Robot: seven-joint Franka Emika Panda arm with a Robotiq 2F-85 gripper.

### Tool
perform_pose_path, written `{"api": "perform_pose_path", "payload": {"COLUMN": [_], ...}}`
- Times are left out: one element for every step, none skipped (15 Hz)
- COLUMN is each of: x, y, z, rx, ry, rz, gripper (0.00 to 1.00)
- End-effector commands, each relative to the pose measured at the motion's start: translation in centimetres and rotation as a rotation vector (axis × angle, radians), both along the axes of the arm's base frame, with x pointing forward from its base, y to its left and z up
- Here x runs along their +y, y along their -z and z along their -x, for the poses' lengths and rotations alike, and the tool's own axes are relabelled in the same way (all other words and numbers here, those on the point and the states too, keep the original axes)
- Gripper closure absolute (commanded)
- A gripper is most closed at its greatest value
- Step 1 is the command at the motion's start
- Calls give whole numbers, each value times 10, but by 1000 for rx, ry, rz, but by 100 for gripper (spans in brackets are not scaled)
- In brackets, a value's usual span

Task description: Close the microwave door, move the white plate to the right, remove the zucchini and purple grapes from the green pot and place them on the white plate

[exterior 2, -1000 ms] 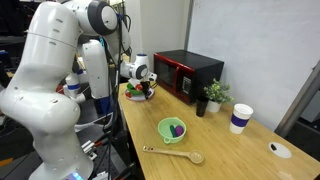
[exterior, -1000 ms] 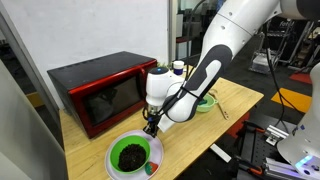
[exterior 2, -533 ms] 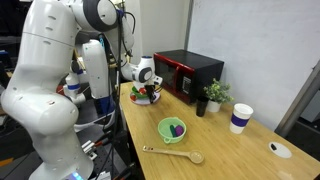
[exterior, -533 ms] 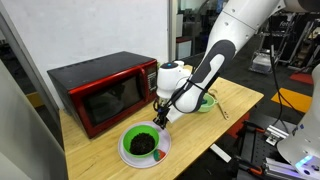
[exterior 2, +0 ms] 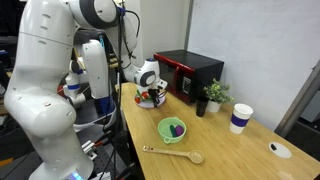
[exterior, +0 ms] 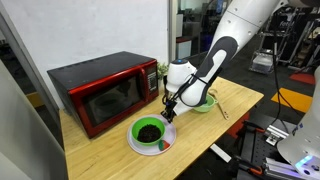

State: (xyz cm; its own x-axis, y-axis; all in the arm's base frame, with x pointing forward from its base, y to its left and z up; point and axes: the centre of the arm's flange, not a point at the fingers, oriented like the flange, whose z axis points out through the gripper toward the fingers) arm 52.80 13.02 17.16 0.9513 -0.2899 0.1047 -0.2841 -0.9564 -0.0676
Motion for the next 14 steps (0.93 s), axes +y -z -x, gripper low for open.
{"api": "perform_pose_path", "payload": {"x": [-42,-51,-59,-67,-74,-81,-87,-93,-98,-104,-109,-114,-119,-124], "y": [23,25,25,25,26,27,28,29,29,30,29,29,29,28], "z": [17,18,19,20,21,22,23,24,25,27,29,31,35,38], "rx": [25,22,21,21,21,23,23,24,25,24,25,28,28,32], "ry": [36,48,58,68,78,87,93,100,105,112,119,125,134,141], "rz": [-9,-12,-14,-16,-15,-18,-18,-20,-20,-21,-22,-21,-20,-20], "gripper": [99,99,99,99,99,99,99,99,99,99,99,99,99,99]}}
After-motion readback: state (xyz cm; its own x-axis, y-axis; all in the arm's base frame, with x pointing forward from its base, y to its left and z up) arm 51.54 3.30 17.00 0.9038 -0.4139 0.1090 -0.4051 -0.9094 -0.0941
